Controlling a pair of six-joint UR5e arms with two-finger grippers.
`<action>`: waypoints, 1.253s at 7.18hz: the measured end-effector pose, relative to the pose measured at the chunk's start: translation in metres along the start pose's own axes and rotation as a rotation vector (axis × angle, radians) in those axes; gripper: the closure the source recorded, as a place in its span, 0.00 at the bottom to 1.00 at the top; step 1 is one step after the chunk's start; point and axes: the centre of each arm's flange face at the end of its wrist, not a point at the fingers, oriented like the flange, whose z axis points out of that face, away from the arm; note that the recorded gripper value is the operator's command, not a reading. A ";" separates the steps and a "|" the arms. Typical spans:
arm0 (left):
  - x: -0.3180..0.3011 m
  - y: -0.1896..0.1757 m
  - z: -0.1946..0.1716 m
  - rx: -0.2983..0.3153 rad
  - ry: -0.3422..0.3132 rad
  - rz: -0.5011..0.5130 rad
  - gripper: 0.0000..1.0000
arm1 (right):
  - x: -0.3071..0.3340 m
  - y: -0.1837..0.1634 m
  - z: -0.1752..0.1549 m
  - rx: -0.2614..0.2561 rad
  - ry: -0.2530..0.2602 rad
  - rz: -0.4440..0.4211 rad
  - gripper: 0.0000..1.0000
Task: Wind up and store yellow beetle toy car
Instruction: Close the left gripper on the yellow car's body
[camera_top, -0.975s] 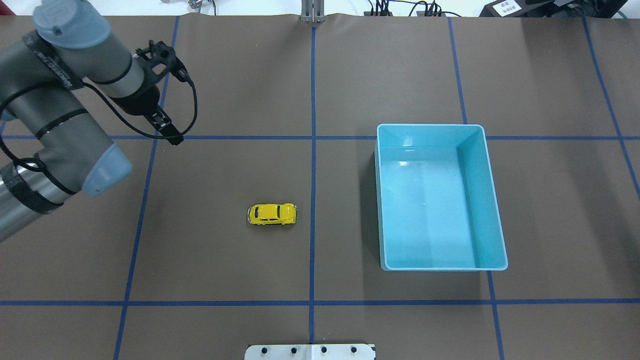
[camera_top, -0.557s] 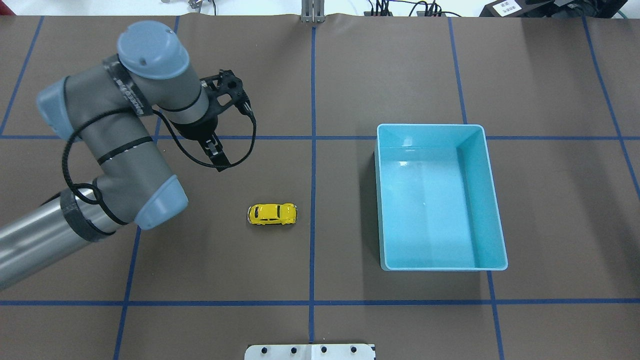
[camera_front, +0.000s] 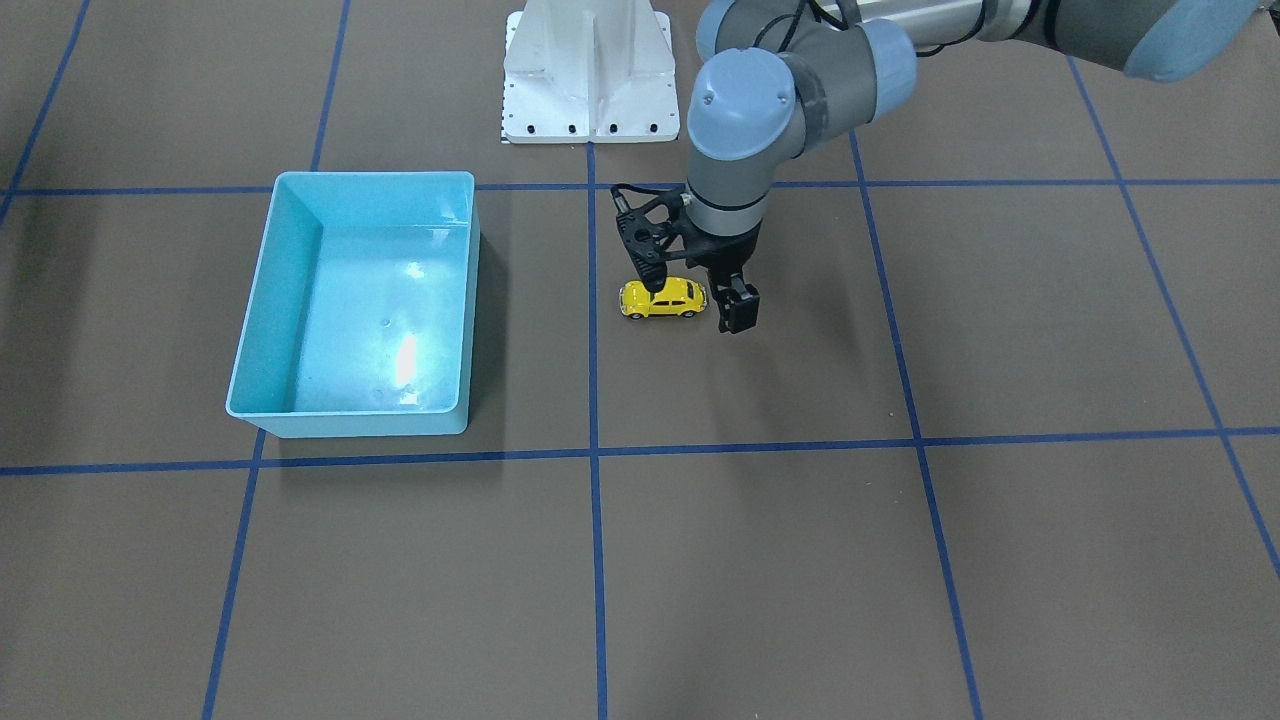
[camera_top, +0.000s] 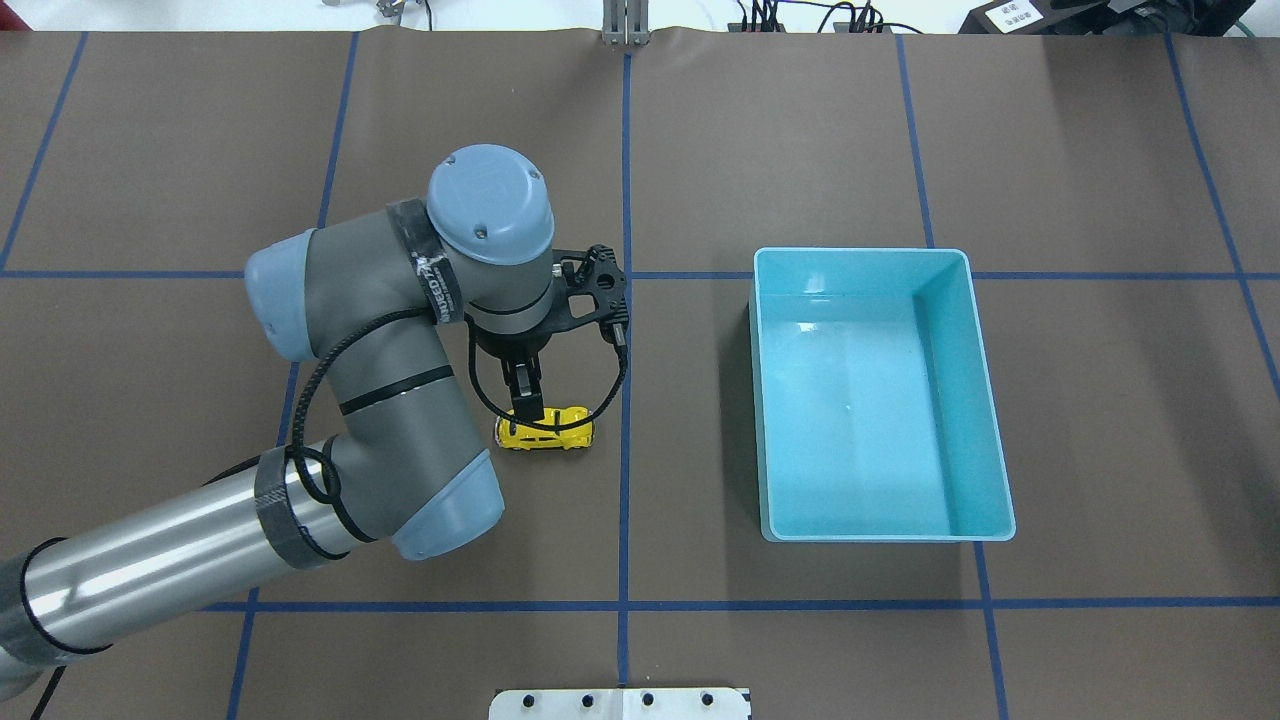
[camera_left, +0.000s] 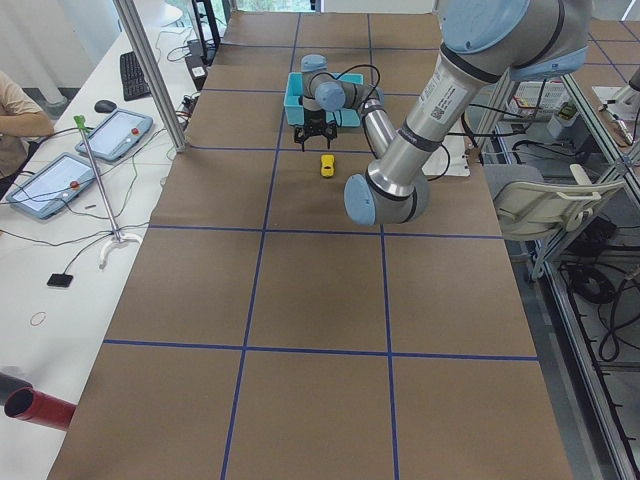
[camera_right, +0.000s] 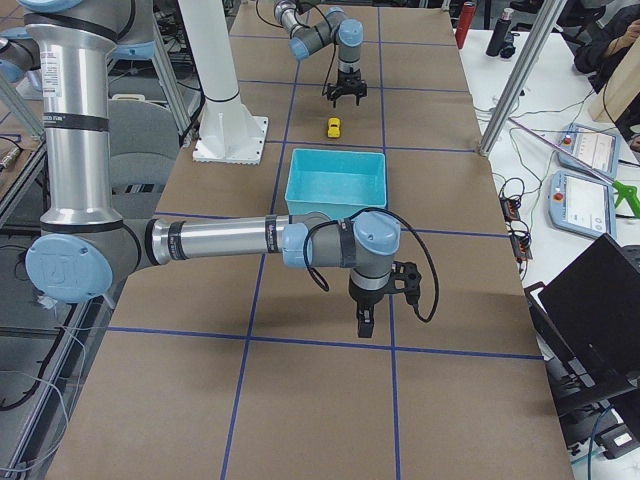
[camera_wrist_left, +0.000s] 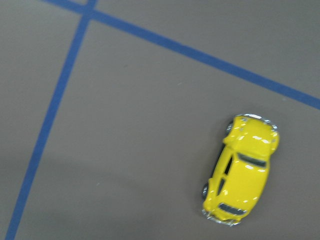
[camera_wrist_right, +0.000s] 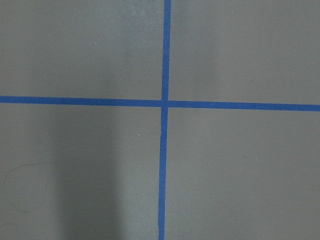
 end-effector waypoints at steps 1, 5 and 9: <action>0.010 -0.021 0.007 -0.012 0.009 0.071 0.00 | 0.000 0.000 0.000 0.000 0.001 0.001 0.00; 0.053 -0.056 0.050 -0.071 0.042 0.094 0.00 | 0.001 -0.002 0.001 0.000 0.005 0.004 0.00; 0.051 -0.064 0.075 -0.128 -0.011 0.090 0.00 | 0.000 -0.003 0.001 0.000 0.005 0.003 0.00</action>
